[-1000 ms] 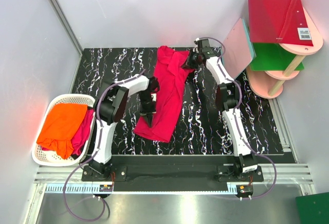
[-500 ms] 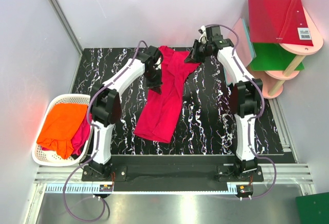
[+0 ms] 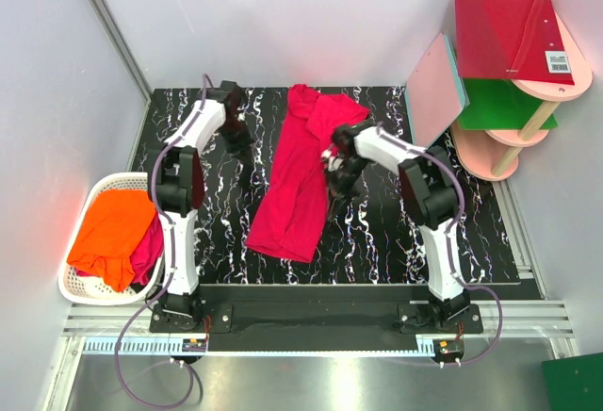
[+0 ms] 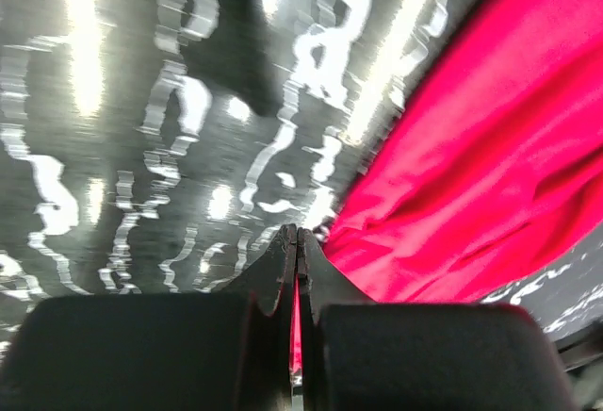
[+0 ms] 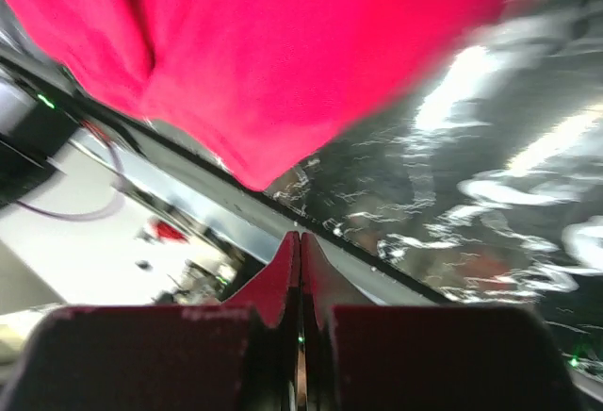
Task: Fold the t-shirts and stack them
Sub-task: Rotate the tshirt 90 degrees
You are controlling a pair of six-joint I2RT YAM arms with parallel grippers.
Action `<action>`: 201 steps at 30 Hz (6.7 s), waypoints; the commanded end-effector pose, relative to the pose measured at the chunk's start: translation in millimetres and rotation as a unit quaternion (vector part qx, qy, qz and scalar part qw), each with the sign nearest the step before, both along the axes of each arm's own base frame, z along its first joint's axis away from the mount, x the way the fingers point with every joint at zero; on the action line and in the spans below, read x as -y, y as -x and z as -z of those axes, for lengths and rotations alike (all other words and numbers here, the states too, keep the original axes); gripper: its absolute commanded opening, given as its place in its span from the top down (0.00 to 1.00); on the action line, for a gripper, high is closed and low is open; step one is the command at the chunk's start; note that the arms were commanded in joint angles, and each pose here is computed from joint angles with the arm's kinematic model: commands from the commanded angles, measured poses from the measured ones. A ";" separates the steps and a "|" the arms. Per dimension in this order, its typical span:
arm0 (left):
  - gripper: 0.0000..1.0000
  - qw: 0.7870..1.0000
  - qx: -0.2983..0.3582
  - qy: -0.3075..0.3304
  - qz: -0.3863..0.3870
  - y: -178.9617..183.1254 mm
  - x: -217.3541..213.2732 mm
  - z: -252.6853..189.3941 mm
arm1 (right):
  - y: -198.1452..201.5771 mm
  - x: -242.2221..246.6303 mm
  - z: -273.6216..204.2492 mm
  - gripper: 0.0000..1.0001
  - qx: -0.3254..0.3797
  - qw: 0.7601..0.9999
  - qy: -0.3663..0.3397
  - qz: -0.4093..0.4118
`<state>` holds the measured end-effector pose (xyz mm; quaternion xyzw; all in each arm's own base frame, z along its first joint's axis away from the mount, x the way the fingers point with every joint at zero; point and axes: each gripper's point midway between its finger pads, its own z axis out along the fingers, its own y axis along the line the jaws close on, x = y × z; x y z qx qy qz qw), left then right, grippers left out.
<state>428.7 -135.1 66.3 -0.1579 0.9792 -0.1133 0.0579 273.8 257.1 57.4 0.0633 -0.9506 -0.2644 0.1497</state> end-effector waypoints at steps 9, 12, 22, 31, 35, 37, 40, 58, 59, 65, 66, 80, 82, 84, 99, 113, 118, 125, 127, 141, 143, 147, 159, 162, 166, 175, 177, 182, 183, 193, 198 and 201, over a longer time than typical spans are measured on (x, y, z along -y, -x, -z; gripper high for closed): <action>1.00 0.999 0.029 -0.005 -0.013 2.8 -18.0 -32.4 | 66.6 -43.8 -4.9 1.00 -0.013 0.992 0.024 -0.120; 1.00 0.999 0.030 -0.009 -0.013 3.0 -20.2 -32.8 | 74.2 -26.4 12.5 1.00 -0.030 0.988 0.076 -0.127; 1.00 1.000 0.028 0.006 -0.010 -1.5 -14.1 -31.8 | 67.0 -13.1 23.6 1.00 0.007 0.988 0.129 -0.089; 1.00 1.000 0.006 0.005 -0.007 9.6 -14.1 -18.7 | 50.7 -32.8 -26.7 1.00 0.063 0.991 0.076 -0.090; 1.00 1.000 0.006 0.004 -0.004 9.6 -14.6 -17.8 | 43.7 -46.8 -30.8 1.00 0.106 0.986 0.047 -0.118; 1.00 1.000 0.004 0.003 -0.003 10.0 -15.0 -15.6 | 41.0 -56.5 -18.9 1.00 0.130 0.983 0.033 -0.124; 1.00 1.000 0.002 0.004 -0.001 12.1 -14.9 -14.0 | 34.0 -68.4 7.7 1.00 0.162 0.977 0.027 -0.132; 1.00 1.000 -0.004 0.014 0.005 7.1 -12.2 -6.6 | 75.9 -22.7 103.2 1.00 0.094 0.949 0.229 -0.195; 1.00 1.000 -0.007 0.016 0.005 7.1 -11.6 -5.0 | 81.4 -17.5 103.2 1.00 0.086 0.949 0.237 -0.189; 1.00 1.000 -0.021 0.022 0.004 10.0 -9.0 2.8 | 105.3 24.0 97.6 1.00 0.045 0.939 0.298 -0.165; 1.00 0.999 -0.024 0.022 0.005 11.7 -8.7 4.4 | 107.8 29.2 96.5 1.00 0.039 0.938 0.304 -0.164; 1.00 0.998 0.006 0.056 0.026 13.6 2.1 -14.0 | -10.6 -1.3 -8.0 1.00 0.261 0.929 0.244 -0.093; 1.00 0.995 0.034 0.087 0.024 -0.5 14.9 -28.0 | -45.2 4.3 -42.2 1.00 0.318 0.916 0.239 -0.058; 1.00 0.991 0.071 0.115 0.021 -20.4 30.2 -45.3 | -85.8 2.8 -80.2 1.00 0.378 0.900 0.218 -0.010; 1.00 0.958 0.128 0.257 -0.011 -74.3 66.7 -102.8 | -307.6 46.2 -17.0 1.00 0.442 0.860 0.200 0.160; 1.00 0.954 0.093 0.286 -0.023 -54.5 65.3 -90.1 | -352.9 54.4 26.3 1.00 0.475 0.839 0.183 0.193; 1.00 0.957 0.079 0.280 -0.017 -39.7 65.6 -82.2 | -392.8 59.4 5.8 1.00 0.547 0.791 0.169 0.216; 1.00 0.958 0.064 0.279 -0.005 -21.2 72.1 -78.1 | -425.1 84.7 -31.3 1.00 0.602 0.744 0.154 0.246; 1.00 0.958 0.069 0.280 0.007 -16.7 79.1 -82.7 | -421.0 80.1 -56.6 1.00 0.599 0.751 0.120 0.249; 0.01 0.925 0.085 0.193 0.316 109.1 198.5 -77.6 | -245.3 98.7 -186.9 0.34 0.486 0.836 0.024 0.253; 0.01 0.927 0.070 0.170 0.327 126.8 196.2 -65.0 | -219.9 110.4 -208.2 0.29 0.493 0.830 0.016 0.263; 0.01 0.928 0.033 0.141 0.343 170.5 194.2 -44.8 | -180.1 127.6 -188.6 0.13 0.473 0.839 0.042 0.266; 0.68 0.931 -0.023 0.150 0.332 211.3 190.4 -18.1 | -157.7 126.1 -164.9 0.12 0.439 0.860 0.035 0.259; 0.52 0.923 -0.042 0.173 0.342 221.8 202.3 -16.1 | -156.5 125.6 -165.3 0.12 0.438 0.861 0.032 0.256; 0.51 0.914 -0.046 0.178 0.361 231.8 214.9 -15.1 | -153.0 125.5 -158.1 0.12 0.429 0.867 0.033 0.253; 0.59 0.902 -0.090 0.192 0.375 251.4 221.2 0.4 | -148.3 126.8 -152.2 0.12 0.421 0.870 0.035 0.254; 0.59 0.902 -0.097 0.194 0.373 252.1 221.5 2.4 | -148.6 127.3 -151.6 0.12 0.420 0.871 0.035 0.253; 0.58 0.899 -0.116 0.195 0.374 254.6 222.2 10.8 | -148.8 127.5 -150.9 0.12 0.418 0.872 0.033 0.254; 0.59 0.898 -0.118 0.197 0.375 254.2 223.4 12.2 | -149.9 128.2 -151.8 0.12 0.419 0.871 0.032 0.254; 0.70 0.890 -0.138 0.204 0.383 260.1 226.7 15.3 | -153.7 128.6 -151.2 0.12 0.418 0.872 0.029 0.254; 1.00 0.890 -0.140 0.203 0.383 262.1 225.4 15.5 | -154.2 129.9 -150.6 0.12 0.417 0.872 0.029 0.254; 1.00 0.891 -0.145 0.200 0.381 264.6 223.4 17.3 | -152.7 129.8 -149.5 0.12 0.414 0.874 0.027 0.253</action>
